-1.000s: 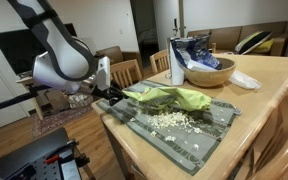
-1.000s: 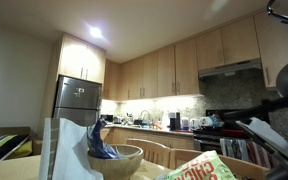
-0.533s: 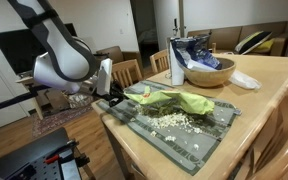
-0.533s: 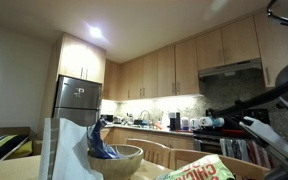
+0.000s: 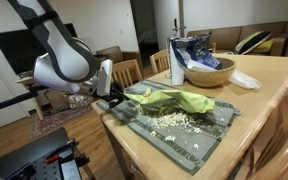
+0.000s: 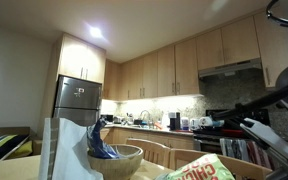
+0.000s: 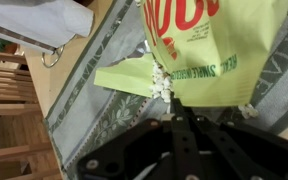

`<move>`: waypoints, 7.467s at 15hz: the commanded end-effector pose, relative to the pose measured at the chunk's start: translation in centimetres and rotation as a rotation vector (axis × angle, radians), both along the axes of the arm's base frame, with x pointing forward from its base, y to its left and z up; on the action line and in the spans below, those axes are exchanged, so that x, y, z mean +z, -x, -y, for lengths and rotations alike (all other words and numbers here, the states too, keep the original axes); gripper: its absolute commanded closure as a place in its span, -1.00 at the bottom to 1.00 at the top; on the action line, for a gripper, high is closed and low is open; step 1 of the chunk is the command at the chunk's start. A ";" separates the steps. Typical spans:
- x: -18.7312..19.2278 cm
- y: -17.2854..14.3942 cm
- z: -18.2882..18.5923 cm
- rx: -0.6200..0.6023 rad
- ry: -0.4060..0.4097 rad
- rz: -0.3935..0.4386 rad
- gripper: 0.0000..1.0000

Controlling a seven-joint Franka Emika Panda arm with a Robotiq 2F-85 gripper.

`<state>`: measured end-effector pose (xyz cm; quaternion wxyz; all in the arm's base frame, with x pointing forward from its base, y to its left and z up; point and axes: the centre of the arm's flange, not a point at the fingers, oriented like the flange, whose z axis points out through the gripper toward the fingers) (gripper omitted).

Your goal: Pick the bag of popcorn and pour its contents on the cloth on the table

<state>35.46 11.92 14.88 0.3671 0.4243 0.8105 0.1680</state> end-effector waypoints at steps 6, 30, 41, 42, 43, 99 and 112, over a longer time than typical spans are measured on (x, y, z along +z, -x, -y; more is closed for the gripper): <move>2.8 -2.1 -3.8 -0.024 -0.256 0.010 1.00; 3.5 -4.4 -6.8 -0.447 -0.753 0.069 0.98; 5.2 -5.4 -11.1 -0.549 -1.142 -0.285 1.00; 5.0 -5.6 -11.0 -0.577 -1.185 -0.285 1.00; 4.9 -5.8 -10.9 -0.600 -1.216 -0.279 1.00; 22.5 -14.2 -10.0 -0.908 -2.034 0.266 1.00; 27.8 -14.0 -6.1 -0.770 -2.092 0.619 1.00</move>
